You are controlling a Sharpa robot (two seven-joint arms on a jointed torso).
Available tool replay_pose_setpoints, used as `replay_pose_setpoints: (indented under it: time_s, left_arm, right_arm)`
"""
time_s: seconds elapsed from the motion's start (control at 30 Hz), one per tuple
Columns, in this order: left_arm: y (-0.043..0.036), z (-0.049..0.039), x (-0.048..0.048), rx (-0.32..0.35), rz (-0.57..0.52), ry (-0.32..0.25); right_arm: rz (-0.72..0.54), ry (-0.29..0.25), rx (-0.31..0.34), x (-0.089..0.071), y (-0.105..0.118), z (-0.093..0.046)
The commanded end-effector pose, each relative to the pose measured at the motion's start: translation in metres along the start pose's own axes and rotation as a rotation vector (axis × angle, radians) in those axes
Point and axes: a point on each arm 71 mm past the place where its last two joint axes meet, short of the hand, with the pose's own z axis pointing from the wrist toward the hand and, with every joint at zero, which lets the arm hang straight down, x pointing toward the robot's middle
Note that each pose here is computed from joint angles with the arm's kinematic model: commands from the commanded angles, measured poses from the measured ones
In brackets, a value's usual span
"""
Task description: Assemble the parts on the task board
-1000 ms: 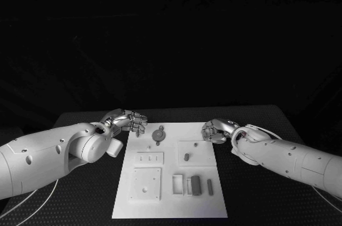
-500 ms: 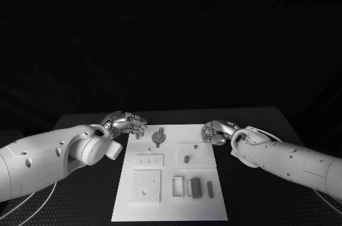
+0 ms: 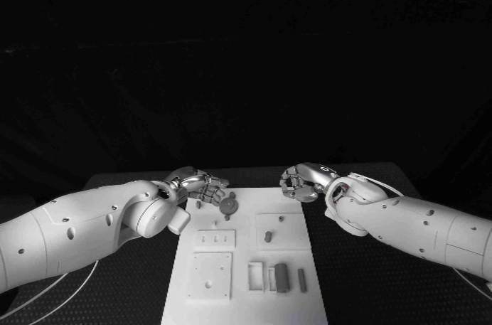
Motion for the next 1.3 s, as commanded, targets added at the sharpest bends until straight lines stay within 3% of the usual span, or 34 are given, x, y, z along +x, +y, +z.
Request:
replay_pose_setpoints:
  time_s: [0.03, 0.33, 0.63, 0.97, 1.3]
  left_arm:
    - [0.0008, 0.0044, 0.0066, -0.074, 0.052, 0.000]
    - [-0.0048, 0.0200, 0.0310, -0.127, 0.093, 0.042]
    - [-0.0095, 0.0228, 0.0513, -0.130, 0.126, 0.118]
    - [-0.0101, 0.0216, 0.0577, -0.135, 0.158, 0.153]
    - [-0.0107, 0.0205, 0.0584, -0.126, 0.159, 0.152]
  right_arm:
    - [-0.047, 0.042, 0.011, 0.006, 0.019, 0.003]
    - [-0.030, 0.049, -0.074, 0.018, 0.068, 0.014]
    - [-0.030, 0.054, -0.136, 0.024, 0.097, 0.018]
    - [-0.028, 0.057, -0.153, 0.026, 0.106, 0.021]
    - [-0.029, 0.070, -0.165, 0.028, 0.111, 0.021]
